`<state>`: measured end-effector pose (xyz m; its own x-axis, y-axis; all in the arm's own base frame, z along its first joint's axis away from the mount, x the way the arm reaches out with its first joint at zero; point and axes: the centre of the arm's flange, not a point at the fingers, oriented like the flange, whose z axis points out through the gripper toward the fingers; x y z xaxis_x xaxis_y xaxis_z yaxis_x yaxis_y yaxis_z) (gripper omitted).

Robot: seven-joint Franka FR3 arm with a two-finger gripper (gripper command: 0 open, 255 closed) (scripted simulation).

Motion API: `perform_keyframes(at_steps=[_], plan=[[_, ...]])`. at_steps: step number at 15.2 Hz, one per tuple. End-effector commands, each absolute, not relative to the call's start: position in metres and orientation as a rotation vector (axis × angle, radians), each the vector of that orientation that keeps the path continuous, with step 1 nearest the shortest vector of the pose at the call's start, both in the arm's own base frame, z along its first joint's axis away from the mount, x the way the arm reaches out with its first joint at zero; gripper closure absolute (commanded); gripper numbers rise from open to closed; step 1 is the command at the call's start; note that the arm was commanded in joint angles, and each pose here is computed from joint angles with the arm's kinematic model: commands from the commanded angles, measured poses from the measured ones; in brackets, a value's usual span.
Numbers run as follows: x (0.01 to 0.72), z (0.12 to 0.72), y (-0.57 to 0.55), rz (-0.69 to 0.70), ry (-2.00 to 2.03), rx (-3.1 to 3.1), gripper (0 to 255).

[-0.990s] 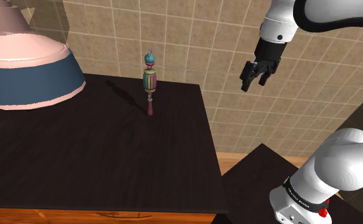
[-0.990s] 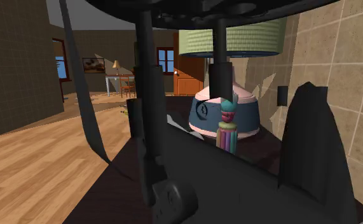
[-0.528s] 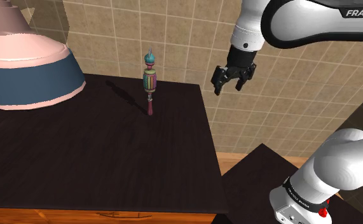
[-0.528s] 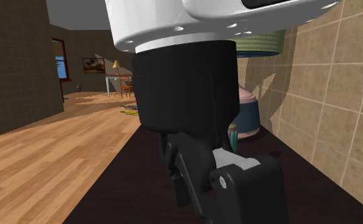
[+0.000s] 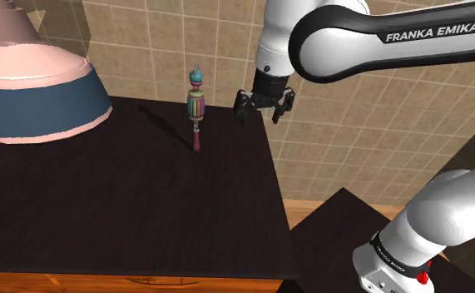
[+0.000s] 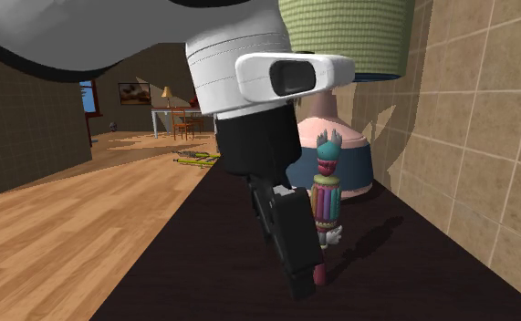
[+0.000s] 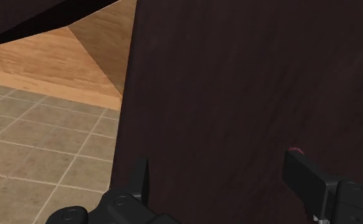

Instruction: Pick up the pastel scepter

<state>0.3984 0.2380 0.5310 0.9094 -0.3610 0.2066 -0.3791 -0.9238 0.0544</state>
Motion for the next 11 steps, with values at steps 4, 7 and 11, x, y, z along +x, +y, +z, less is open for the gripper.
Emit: perform_keyframes(at_steps=[4,7,11], plan=[[0.440,0.520,0.286,0.376,-0.712,2.937,0],[0.466,0.513,0.313,0.423,-0.788,2.909,0],[0.504,0.506,0.347,0.484,-0.887,2.867,0]])
